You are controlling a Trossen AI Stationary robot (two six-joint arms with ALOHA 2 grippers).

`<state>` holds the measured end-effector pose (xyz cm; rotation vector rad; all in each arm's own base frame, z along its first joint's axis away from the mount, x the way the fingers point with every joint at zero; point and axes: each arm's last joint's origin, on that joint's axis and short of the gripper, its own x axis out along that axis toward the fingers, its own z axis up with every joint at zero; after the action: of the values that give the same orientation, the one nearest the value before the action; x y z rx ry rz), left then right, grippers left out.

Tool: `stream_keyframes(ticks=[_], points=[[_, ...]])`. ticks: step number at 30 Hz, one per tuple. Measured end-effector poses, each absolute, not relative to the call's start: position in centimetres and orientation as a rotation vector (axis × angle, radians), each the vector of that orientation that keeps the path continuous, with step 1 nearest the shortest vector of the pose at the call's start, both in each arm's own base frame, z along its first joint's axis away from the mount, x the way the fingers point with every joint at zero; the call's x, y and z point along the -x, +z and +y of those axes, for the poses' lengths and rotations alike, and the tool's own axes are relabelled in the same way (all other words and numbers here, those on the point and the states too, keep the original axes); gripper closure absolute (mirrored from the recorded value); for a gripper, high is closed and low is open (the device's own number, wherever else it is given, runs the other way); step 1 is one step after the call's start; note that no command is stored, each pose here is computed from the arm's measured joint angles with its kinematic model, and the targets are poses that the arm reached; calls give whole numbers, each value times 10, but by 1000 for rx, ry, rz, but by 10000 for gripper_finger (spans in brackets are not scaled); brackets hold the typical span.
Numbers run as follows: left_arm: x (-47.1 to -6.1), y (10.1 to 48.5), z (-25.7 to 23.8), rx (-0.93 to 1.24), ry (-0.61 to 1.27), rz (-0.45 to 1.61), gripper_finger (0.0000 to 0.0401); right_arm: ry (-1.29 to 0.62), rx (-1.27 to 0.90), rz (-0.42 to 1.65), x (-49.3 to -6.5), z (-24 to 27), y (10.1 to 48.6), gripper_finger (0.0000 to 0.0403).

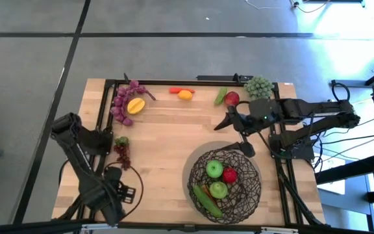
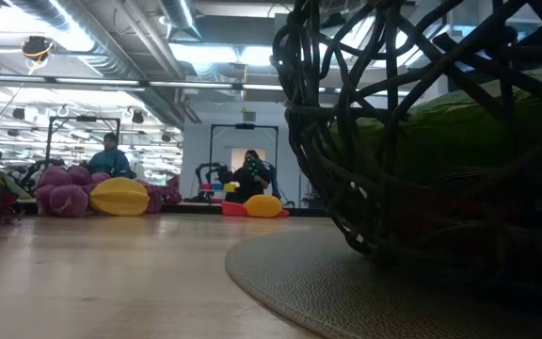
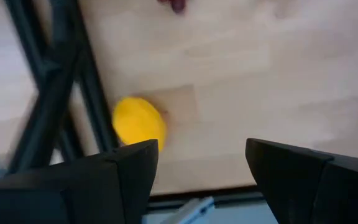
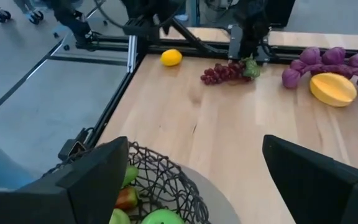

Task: Build produce basket
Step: Put the bottom yellow lemon into the wire basket

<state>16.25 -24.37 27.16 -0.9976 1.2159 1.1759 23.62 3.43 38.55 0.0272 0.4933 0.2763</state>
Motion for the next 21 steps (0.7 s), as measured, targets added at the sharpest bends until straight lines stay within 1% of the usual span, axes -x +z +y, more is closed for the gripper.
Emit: stream_keyframes(ticks=[7, 12, 17, 21], points=[[-149, 241, -262, 1049, 1061, 1282, 167, 260, -32, 426, -239, 30, 392, 37], [-138, 219, -264, 983, 999, 1351, 167, 238, -40, 403, -240, 25, 394, 37], [-125, 202, -259, 895, 1031, 1423, 167, 218, -66, 384, -241, 22, 396, 37], [-117, 191, -256, 818, 1010, 1466, 167, 202, -89, 369, -242, 19, 397, 37]])
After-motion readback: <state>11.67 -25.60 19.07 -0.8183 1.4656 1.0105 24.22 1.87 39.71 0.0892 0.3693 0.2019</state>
